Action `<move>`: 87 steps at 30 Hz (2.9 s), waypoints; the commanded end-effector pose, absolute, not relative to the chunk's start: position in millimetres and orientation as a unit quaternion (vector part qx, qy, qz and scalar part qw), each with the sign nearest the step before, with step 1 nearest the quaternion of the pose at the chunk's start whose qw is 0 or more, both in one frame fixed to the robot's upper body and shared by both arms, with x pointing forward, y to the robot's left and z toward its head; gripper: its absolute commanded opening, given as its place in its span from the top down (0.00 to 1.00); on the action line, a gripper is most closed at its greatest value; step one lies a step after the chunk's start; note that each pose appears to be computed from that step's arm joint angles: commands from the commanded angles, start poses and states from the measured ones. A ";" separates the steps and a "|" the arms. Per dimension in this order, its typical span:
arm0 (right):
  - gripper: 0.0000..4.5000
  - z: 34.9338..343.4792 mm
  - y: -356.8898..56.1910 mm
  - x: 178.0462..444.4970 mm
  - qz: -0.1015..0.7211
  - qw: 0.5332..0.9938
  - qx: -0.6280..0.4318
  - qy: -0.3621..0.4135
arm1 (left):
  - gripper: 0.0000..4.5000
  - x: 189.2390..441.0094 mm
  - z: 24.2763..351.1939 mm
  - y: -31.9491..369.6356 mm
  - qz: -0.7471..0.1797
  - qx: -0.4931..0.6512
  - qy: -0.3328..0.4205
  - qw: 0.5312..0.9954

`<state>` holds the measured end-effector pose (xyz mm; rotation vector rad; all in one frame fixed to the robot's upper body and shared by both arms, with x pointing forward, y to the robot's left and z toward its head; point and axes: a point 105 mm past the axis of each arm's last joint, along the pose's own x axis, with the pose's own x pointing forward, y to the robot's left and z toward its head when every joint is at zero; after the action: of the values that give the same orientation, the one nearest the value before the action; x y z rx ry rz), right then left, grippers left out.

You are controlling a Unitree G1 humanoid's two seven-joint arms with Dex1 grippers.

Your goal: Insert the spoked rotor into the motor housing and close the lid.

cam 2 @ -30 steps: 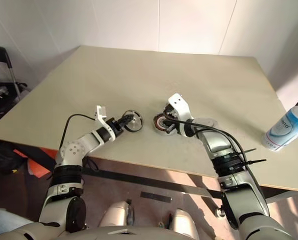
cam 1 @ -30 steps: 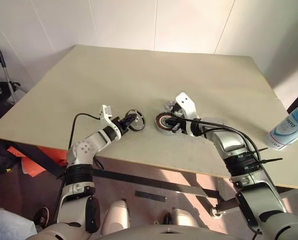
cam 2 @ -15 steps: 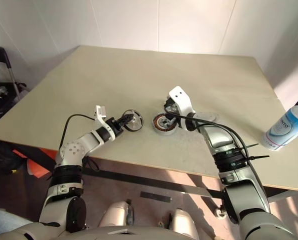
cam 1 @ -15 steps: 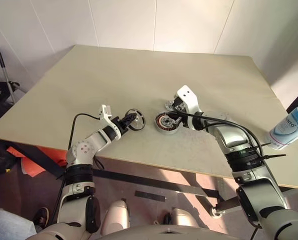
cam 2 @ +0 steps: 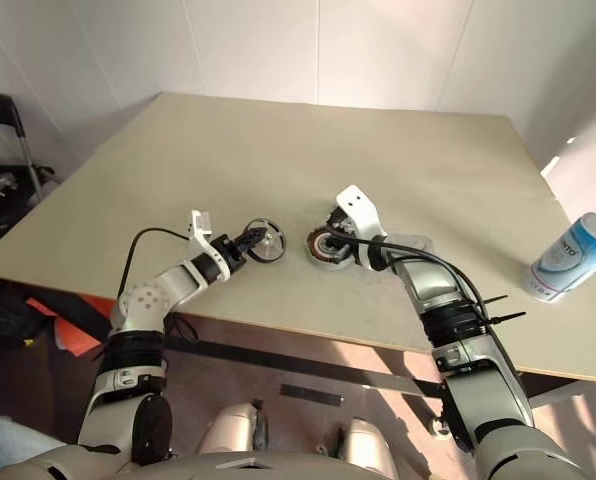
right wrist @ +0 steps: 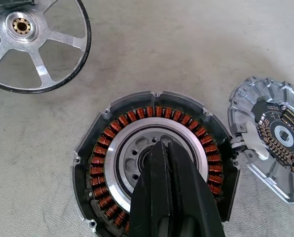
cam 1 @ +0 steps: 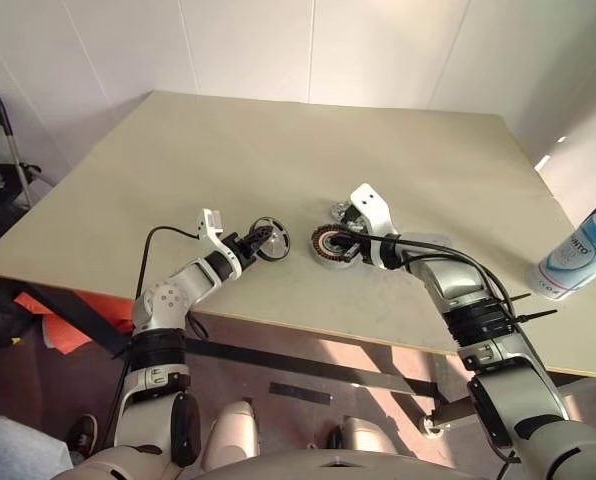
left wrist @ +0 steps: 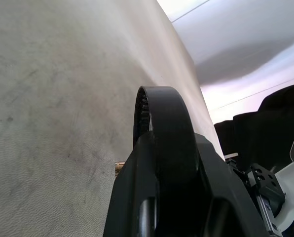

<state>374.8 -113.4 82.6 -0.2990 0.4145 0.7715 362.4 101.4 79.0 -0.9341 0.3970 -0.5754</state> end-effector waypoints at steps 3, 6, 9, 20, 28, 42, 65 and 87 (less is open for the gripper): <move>1.00 129.6 -110.4 378.6 0.376 0.904 -0.155 0.134 | 0.91 365.4 97.1 97.8 -0.290 -0.437 0.158 0.837; 1.00 128.7 -108.6 377.7 0.378 0.903 -0.151 0.137 | 0.91 366.4 97.2 96.7 -0.291 -0.436 0.159 0.837; 1.00 107.5 -107.2 373.1 0.381 0.899 -0.142 0.165 | 0.91 366.6 96.5 96.3 -0.291 -0.435 0.160 0.837; 1.00 114.4 -115.2 385.1 0.355 0.913 -0.134 0.152 | 0.91 369.3 113.6 86.9 -0.316 -0.450 0.148 0.822; 1.00 155.2 -131.4 395.8 0.323 0.931 -0.139 0.102 | 0.91 369.6 132.6 55.1 -0.374 -0.514 0.153 0.757; 1.00 205.1 -167.0 406.1 0.248 0.954 -0.162 0.053 | 0.91 381.3 116.4 1.7 -0.393 -0.590 0.208 0.674; 1.00 201.6 -171.8 402.5 0.237 0.955 -0.167 0.067 | 0.69 373.0 83.2 -25.0 -0.397 -0.556 0.267 0.679; 1.00 172.9 -127.5 384.6 0.331 0.929 -0.141 0.087 | 0.42 373.8 115.9 52.9 -0.371 -0.516 0.180 0.751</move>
<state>391.2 -139.4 163.3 -0.2840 0.2213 0.6298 373.2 48.2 99.1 -1.1444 0.4526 -0.7816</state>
